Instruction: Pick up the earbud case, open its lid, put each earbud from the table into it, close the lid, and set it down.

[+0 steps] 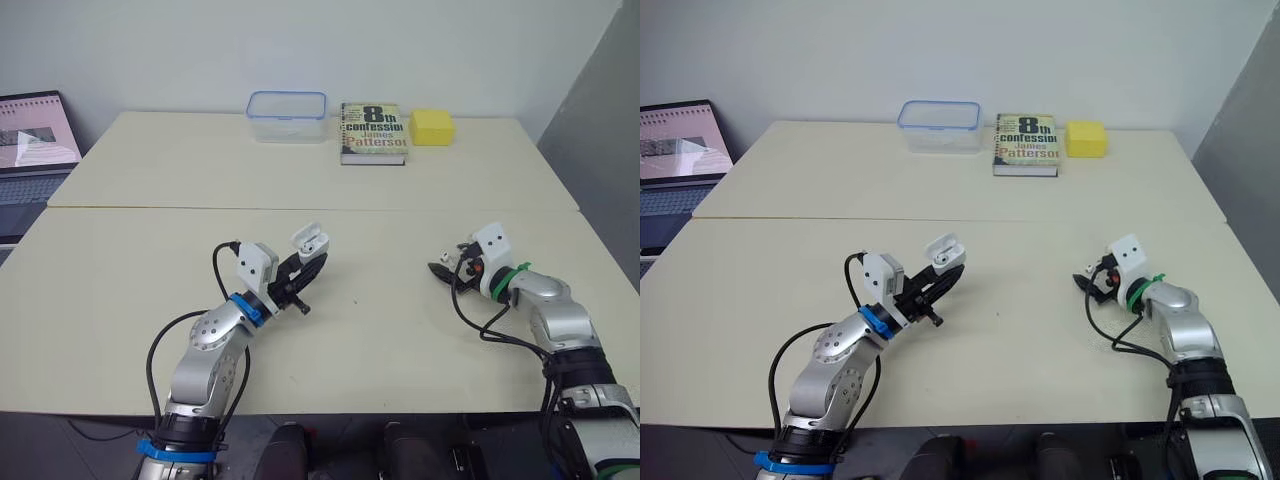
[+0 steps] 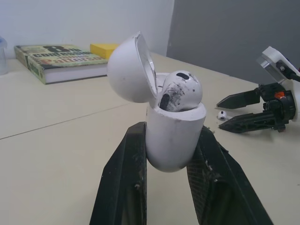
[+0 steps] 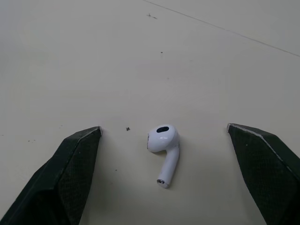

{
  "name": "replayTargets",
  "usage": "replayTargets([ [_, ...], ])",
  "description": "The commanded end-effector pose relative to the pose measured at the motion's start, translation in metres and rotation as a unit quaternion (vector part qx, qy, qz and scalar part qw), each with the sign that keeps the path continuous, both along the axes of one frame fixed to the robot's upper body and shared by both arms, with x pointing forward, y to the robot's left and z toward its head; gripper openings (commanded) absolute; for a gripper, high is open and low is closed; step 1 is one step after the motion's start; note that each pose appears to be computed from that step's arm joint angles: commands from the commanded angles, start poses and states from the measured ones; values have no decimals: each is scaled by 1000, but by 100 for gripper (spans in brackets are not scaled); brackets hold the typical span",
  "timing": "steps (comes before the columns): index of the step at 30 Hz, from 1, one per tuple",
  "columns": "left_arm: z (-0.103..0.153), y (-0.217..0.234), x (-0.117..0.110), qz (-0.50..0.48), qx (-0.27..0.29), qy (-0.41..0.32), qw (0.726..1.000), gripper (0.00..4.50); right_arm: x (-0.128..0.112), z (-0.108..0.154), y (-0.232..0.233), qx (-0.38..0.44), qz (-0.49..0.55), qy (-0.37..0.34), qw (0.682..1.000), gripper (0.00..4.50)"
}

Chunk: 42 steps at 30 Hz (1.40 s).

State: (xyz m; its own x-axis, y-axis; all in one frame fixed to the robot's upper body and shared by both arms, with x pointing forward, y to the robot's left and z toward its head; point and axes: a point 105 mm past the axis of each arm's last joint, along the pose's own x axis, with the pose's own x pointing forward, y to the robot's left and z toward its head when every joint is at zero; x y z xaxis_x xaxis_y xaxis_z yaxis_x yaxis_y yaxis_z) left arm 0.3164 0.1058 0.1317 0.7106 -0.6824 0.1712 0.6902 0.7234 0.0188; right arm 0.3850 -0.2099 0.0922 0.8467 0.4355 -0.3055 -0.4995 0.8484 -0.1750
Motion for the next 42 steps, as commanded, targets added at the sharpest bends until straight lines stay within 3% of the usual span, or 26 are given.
replayTargets([
  [1, 13, -3, -4, -5, -1, -30, 1000, 78, 3, 2, -3, -5, -1, -7, 1000, 414],
  [4, 13, -3, -4, -5, -1, -30, 1000, 78, 0, -4, -3, -5, 5, 6, 1000, 329],
  [12, 12, -4, -6, -7, -1, -27, 1000, 78, -17, -5, 8, -48, 60, 3, 997, 40],
  [18, 10, -1, -10, -5, 5, -23, 1000, 78, -66, 11, 36, -115, 218, -5, 969, 40],
  [25, 9, 0, -19, 2, 2, -15, 1000, 78, -133, 9, 36, -192, 373, 57, 906, 40],
  [33, 6, -1, -30, 2, 7, -4, 1000, 78, -147, 6, -25, -325, 425, 137, 833, 40],
  [42, 7, 1, -29, 4, 13, -3, 1000, 78, -146, 0, -22, -334, 449, 154, 814, 40],
])
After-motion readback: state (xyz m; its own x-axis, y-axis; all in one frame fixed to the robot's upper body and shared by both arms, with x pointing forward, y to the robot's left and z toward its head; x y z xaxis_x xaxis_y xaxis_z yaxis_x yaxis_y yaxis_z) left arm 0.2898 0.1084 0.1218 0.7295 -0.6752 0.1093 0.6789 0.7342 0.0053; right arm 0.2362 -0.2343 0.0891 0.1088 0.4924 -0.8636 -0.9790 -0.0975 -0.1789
